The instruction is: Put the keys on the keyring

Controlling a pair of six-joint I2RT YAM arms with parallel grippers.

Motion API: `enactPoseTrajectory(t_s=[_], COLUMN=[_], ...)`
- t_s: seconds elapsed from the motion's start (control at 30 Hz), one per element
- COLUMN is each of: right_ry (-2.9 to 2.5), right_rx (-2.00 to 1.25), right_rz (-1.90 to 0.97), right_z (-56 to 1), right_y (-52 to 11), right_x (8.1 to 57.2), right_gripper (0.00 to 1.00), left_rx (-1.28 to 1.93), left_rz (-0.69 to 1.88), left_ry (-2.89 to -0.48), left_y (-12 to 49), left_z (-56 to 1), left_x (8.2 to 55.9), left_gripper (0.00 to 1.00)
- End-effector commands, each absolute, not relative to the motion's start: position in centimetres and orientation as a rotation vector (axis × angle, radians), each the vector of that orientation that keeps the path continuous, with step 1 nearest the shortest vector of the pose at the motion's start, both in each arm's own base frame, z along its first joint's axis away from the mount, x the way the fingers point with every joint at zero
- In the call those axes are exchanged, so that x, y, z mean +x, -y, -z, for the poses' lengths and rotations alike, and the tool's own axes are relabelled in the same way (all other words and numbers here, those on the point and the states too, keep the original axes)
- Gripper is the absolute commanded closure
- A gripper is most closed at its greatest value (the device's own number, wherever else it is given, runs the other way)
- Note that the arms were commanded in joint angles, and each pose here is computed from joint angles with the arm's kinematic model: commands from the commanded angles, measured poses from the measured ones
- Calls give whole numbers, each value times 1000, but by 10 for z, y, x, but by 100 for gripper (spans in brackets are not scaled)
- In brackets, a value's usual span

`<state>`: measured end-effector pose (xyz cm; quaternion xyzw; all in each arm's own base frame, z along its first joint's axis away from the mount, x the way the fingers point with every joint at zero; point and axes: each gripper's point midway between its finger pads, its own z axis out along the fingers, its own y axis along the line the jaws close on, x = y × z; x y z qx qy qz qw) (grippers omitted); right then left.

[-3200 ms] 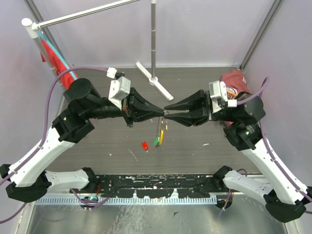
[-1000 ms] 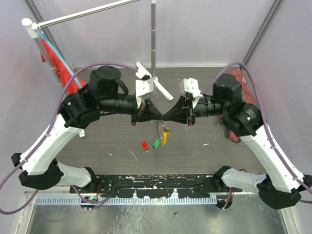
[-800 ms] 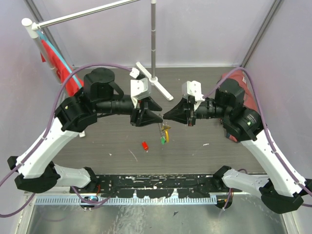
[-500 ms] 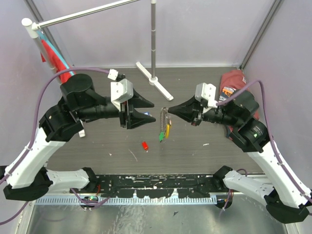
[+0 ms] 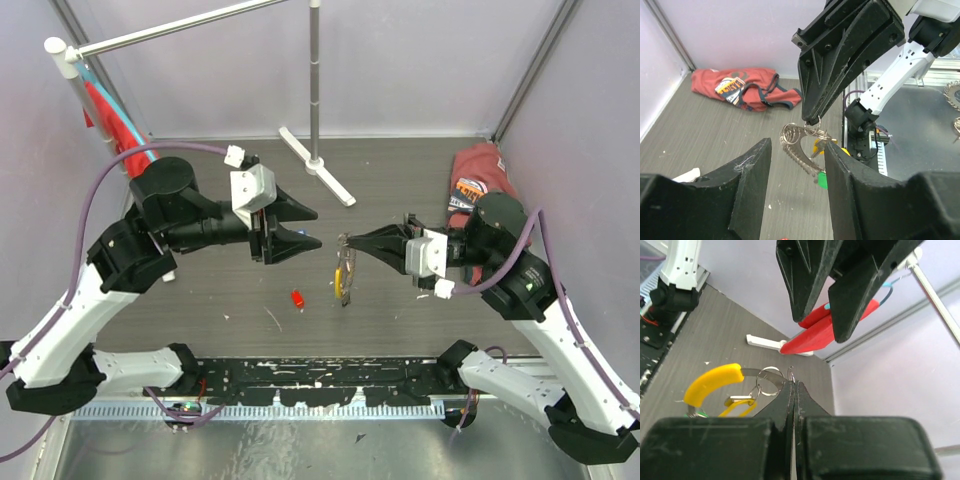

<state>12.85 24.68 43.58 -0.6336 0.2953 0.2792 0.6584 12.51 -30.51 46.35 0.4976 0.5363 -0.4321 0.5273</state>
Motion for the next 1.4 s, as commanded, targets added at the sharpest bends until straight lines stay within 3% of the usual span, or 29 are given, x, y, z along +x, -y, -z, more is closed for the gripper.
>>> enactPoseTrajectory(t_s=[0.0,0.27,0.47,1.1,1.37], right_ry=[-379,-302,-339,-592,-611], right_rx=[-1537,-1531,-1464,-1279,-1271], right_rz=[-461,-377,-435,-633,-653], right_z=[-461,-472,-484,-504,-504], right_y=[-246,-246,-249,-254,-255], right_x=[117,120,122,140,140], right_gripper=[99,99,100,99,99], left_rx=[1167,1176,1144,1183,1175], left_rz=[1060,1014,940,908,879], left_ry=[-1150,-1038,-1070,-1052,-1073], left_y=[302,294,292,312,318], left_z=[-484,-491,-486,-485,-482], left_x=[115,110,125,132,138], left_gripper=[46,47,57,58,64])
